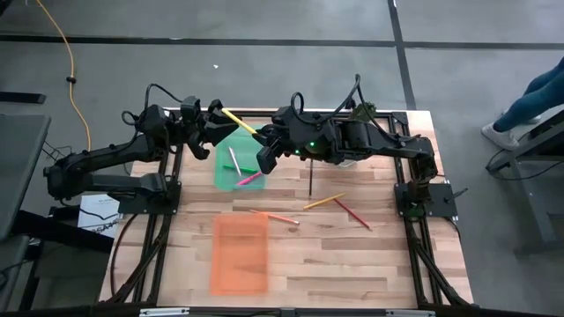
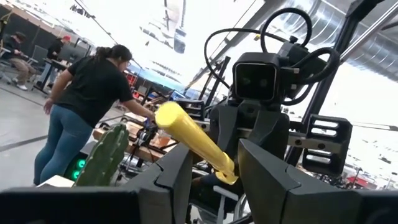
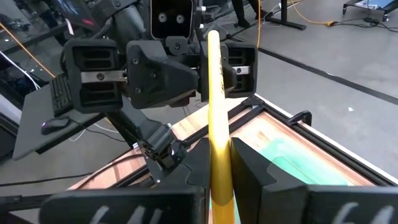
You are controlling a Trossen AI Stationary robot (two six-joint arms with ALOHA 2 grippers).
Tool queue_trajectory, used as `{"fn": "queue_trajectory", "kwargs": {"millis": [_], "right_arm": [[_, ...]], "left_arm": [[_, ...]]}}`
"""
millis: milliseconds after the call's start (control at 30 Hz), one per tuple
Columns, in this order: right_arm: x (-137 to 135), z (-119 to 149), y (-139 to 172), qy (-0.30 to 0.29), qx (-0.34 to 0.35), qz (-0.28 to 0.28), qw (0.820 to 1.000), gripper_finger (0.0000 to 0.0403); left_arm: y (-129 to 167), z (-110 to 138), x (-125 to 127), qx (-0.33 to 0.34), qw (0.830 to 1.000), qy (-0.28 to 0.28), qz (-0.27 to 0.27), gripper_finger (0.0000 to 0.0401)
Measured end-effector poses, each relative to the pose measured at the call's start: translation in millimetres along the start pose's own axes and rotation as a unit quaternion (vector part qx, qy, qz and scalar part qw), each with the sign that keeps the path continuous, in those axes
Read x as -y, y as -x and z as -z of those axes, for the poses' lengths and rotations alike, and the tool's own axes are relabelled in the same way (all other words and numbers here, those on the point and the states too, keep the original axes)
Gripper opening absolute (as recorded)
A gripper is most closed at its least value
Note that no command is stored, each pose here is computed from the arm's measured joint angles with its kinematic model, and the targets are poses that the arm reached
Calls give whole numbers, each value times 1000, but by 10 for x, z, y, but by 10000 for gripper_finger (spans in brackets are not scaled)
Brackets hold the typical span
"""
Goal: Sort pens & pencils
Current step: Put the yellow pen into the green bin
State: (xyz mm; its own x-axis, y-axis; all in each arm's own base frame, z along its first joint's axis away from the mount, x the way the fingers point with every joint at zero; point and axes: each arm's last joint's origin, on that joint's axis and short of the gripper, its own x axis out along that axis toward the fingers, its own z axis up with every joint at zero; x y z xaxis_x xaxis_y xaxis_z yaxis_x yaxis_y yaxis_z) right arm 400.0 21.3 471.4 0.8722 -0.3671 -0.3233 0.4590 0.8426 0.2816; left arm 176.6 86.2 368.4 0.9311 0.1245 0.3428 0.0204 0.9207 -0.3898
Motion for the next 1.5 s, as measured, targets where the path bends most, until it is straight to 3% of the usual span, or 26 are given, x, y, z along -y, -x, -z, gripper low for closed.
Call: {"fn": "queue_trajectory", "kwargs": {"millis": [567,933,1167,1500], "right_arm": [[-2,3,0,1,-4,-5,1000,26],[-3,6,0,9,-6,-7,1000,26],[-6,6,-5,14,-4,-8,1000,26],[-7,-12,-7,8,4,-8,1000,90]], "left_arm": [[0,-4,2,2,1000,-1,0,117],[2,-10,12,2,1000,-1,8,34],[2,-11,11,3,1000,-2,5,40],[-1,-2,2,0,1000,-5,0,31]]}}
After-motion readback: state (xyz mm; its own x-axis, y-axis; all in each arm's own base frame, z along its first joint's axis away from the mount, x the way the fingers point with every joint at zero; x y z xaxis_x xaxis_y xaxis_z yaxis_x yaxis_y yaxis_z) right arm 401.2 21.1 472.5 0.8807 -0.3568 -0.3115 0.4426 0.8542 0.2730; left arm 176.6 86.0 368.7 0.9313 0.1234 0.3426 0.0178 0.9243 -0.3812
